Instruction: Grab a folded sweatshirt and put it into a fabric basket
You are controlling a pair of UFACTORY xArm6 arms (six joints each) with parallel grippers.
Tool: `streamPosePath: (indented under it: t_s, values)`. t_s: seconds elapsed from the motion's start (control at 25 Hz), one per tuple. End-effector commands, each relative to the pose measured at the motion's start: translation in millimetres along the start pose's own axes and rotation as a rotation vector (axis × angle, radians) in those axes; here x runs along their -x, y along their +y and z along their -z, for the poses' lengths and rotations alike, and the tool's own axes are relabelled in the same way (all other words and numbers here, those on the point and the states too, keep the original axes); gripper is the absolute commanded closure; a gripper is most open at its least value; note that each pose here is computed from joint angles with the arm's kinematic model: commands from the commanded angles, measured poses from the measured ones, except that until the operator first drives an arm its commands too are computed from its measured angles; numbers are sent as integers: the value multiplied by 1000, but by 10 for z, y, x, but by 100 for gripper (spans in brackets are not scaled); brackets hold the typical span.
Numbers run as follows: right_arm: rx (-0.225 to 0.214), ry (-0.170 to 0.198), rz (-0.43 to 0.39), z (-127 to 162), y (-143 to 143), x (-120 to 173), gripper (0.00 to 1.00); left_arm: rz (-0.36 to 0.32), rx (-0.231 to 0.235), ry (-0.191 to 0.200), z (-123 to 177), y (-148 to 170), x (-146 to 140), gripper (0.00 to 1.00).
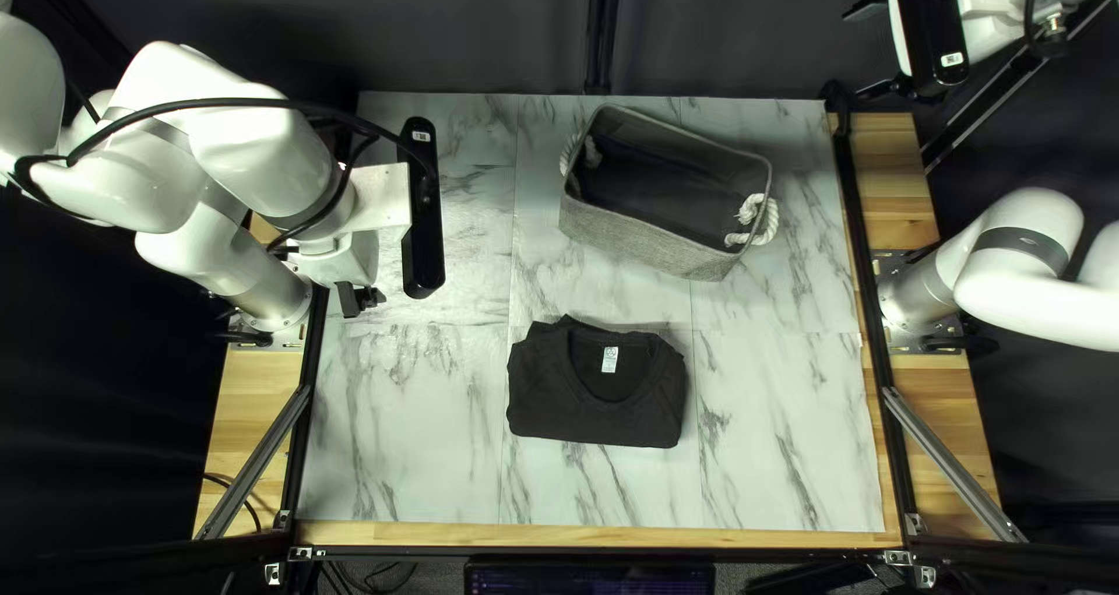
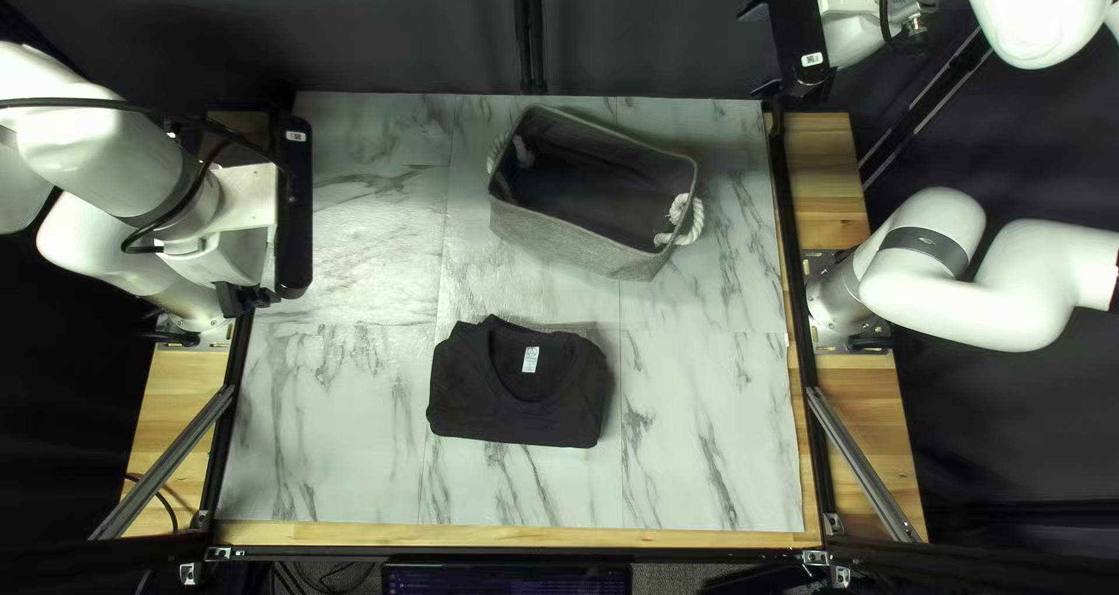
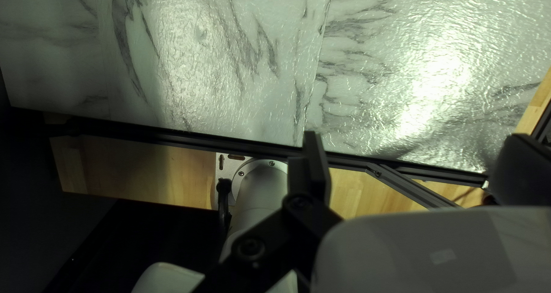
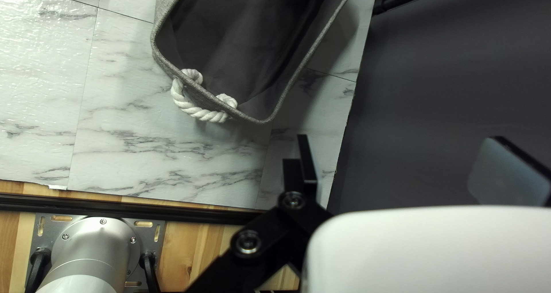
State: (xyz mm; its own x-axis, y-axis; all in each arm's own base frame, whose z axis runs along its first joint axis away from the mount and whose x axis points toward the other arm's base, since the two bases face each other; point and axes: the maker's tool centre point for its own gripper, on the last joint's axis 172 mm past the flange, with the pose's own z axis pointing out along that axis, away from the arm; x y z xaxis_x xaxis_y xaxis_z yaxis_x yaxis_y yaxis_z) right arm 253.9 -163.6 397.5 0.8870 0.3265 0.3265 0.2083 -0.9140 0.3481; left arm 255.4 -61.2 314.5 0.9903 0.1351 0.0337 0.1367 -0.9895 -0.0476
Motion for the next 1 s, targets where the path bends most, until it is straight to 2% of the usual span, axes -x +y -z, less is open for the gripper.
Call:
streamPosePath:
  t_s: [0.04, 0.4, 0.44, 0.76, 0.84, 1.0]
  values:
    - [0, 0, 0, 0, 0, 0, 0, 0, 0, 0, 0, 0, 0, 0]
    - [0, 0, 0, 0, 0, 0, 0, 0, 0, 0, 0, 0, 0, 0]
    - [0, 0, 0, 0, 0, 0, 0, 5, 11, -5, -10, 18, 24, 0]
    - [0, 0, 0, 0, 0, 0, 0, 41, 21, -17, -625, 388, -729, 0]
    - [0, 0, 0, 0, 0, 0, 0, 52, 34, -17, -824, 433, -923, 0]
    - [0, 0, 0, 0, 0, 0, 0, 77, 86, 11, -1073, 510, -1214, 0]
